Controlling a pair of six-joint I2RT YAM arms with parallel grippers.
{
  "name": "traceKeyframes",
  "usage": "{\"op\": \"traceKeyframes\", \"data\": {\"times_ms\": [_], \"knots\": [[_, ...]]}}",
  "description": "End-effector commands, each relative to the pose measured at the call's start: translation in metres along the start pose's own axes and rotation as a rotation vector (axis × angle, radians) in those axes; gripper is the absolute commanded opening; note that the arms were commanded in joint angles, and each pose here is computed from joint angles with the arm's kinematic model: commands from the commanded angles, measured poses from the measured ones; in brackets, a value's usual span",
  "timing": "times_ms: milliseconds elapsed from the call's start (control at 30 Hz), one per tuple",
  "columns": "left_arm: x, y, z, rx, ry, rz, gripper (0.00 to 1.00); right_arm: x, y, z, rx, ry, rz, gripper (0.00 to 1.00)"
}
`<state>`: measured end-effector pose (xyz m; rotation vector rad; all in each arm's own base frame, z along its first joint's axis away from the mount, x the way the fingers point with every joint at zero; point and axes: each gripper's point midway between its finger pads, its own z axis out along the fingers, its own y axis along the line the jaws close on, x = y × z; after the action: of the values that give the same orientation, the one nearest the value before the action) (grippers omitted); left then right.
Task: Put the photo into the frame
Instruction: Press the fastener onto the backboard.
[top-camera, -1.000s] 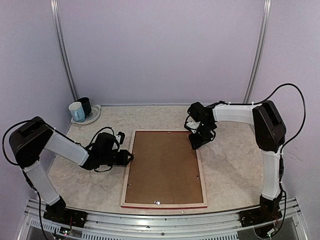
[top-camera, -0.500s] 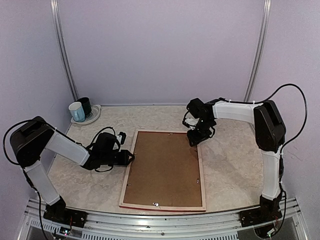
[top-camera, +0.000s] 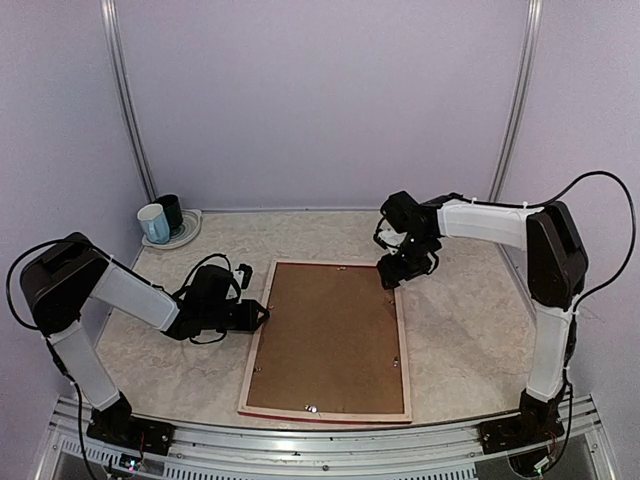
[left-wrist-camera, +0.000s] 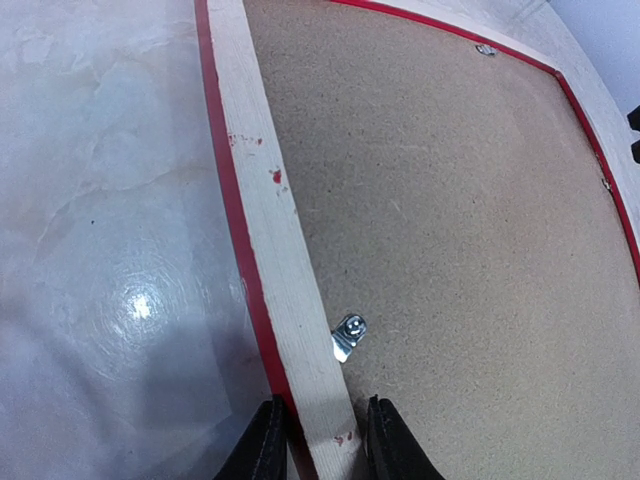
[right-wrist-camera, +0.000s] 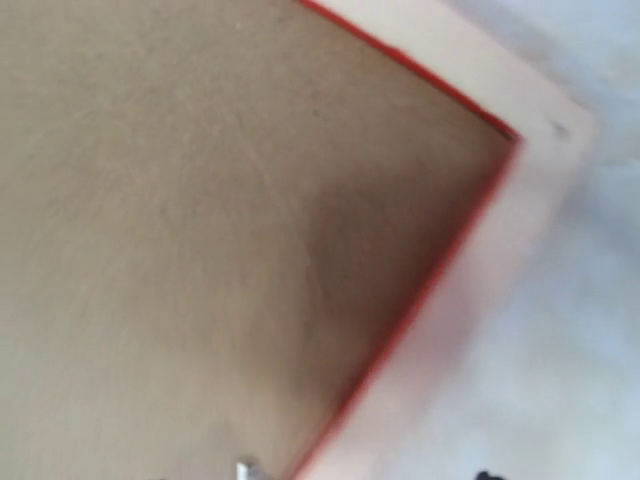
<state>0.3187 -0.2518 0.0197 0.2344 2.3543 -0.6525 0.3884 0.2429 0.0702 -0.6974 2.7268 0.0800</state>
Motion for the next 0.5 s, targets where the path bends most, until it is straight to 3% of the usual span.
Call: {"op": "traceKeyframes", "data": {"times_ms": [0, 467], "knots": [[0.092, 0.033, -0.003, -0.111, 0.309, -0.008, 0.27, 0.0, -0.001, -0.036, 0.002, -0.099, 0.079, 0.68], [0.091, 0.036, -0.005, -0.118, 0.303, -0.03, 0.26, 0.093, 0.053, -0.039, -0.109, -0.04, 0.112, 0.68]]}}
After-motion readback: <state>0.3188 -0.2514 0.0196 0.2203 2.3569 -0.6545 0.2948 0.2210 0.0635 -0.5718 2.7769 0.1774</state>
